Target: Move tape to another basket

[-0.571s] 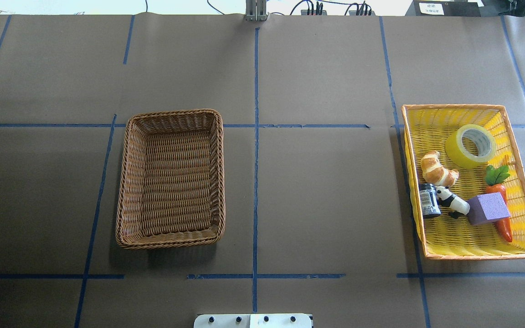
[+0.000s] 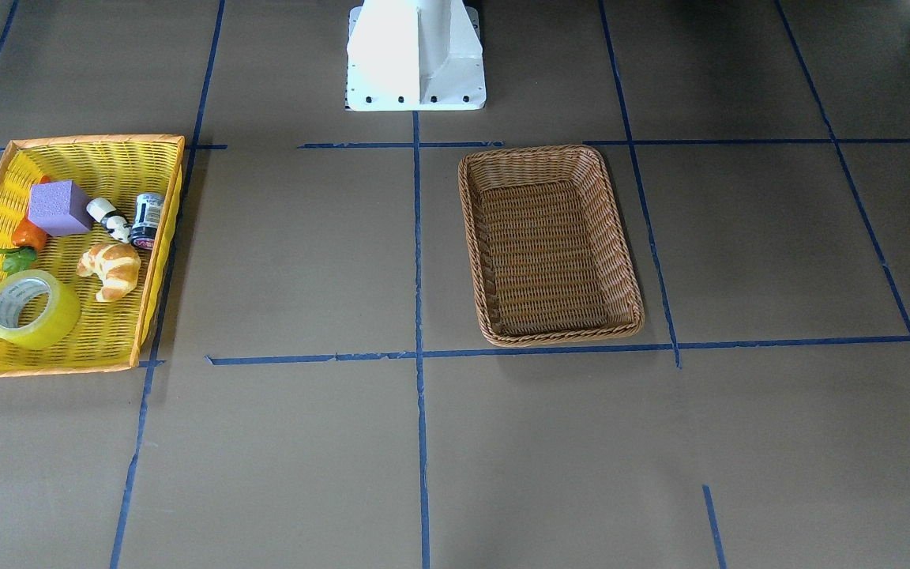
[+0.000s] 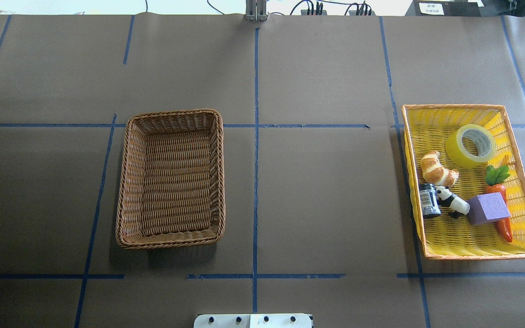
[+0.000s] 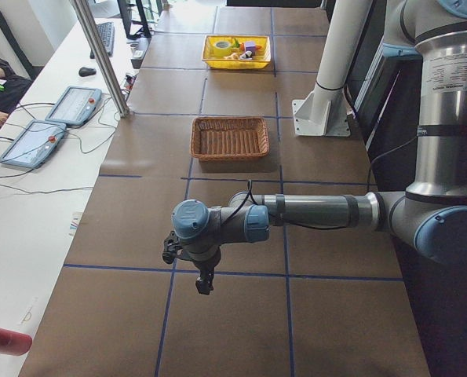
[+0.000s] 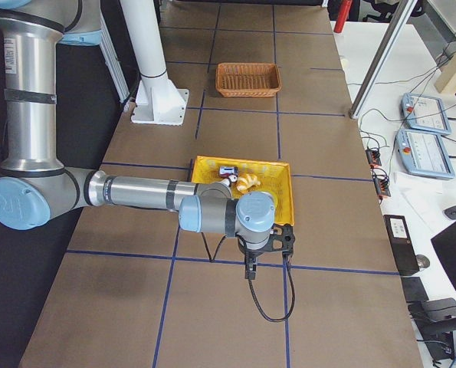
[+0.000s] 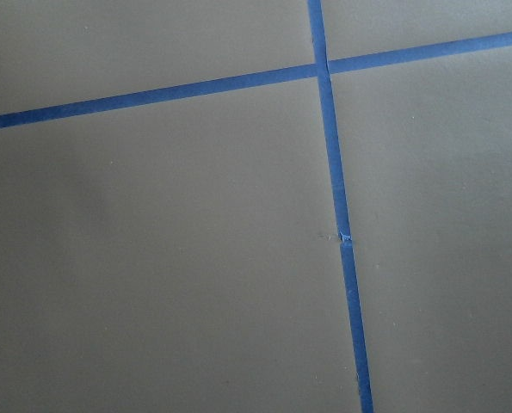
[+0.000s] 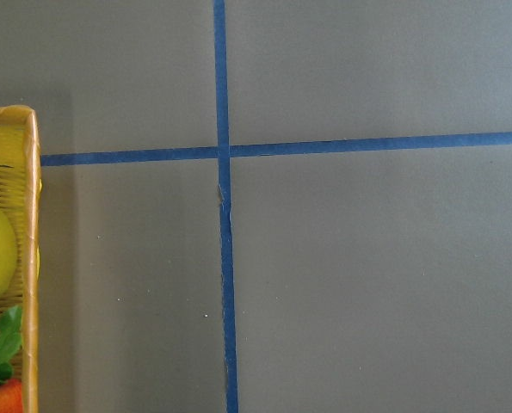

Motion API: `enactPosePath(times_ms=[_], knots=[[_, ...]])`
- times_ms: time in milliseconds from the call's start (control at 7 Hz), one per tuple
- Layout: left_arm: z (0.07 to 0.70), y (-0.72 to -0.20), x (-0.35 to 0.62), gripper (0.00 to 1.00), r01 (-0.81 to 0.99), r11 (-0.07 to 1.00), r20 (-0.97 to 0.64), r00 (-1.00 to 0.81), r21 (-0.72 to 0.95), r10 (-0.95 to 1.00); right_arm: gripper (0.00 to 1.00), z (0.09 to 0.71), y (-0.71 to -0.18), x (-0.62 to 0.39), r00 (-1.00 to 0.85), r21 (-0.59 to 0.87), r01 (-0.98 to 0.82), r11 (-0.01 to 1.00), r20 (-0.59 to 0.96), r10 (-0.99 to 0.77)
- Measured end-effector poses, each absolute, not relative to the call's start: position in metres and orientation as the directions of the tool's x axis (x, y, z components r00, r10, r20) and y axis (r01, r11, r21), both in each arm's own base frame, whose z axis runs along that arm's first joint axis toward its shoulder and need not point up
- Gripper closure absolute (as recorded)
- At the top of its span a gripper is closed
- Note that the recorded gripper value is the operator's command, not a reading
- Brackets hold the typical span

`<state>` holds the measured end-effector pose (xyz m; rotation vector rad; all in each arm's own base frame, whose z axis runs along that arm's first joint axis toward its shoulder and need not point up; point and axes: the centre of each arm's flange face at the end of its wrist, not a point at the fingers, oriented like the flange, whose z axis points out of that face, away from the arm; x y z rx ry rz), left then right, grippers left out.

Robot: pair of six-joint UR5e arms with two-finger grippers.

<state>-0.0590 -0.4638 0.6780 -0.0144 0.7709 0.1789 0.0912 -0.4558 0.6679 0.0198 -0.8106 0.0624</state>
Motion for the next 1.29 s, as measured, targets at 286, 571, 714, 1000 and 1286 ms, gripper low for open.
enactPosePath(times_ms=[286,571,714,1000,1286], knots=[[0.678,-0.464,-0.059,0.0,-0.166,0.985,-0.694,0.703,0.053,0.156,0.0,0.668,-0.457,0.091,0.687,-0.009,-0.066,0.998,0.724,0.052],[0.677,-0.465,-0.059,0.0,-0.166,0.985,-0.694,0.703,0.056,0.158,0.0,0.659,-0.462,0.09,0.688,0.005,-0.067,0.998,0.724,0.042],[0.676,-0.465,-0.059,0.0,-0.165,0.985,-0.696,0.7,0.057,0.158,0.0,0.65,-0.465,0.088,0.688,0.019,-0.066,0.998,0.725,0.032],[0.674,-0.465,-0.056,0.0,-0.16,0.985,-0.718,0.678,0.061,0.155,0.0,0.602,-0.482,0.062,0.696,0.089,-0.032,0.996,0.717,-0.042],[0.672,-0.465,-0.055,0.0,-0.158,0.985,-0.729,0.667,0.065,0.155,0.0,0.545,-0.515,0.018,0.687,0.184,0.036,0.982,0.709,-0.158]])
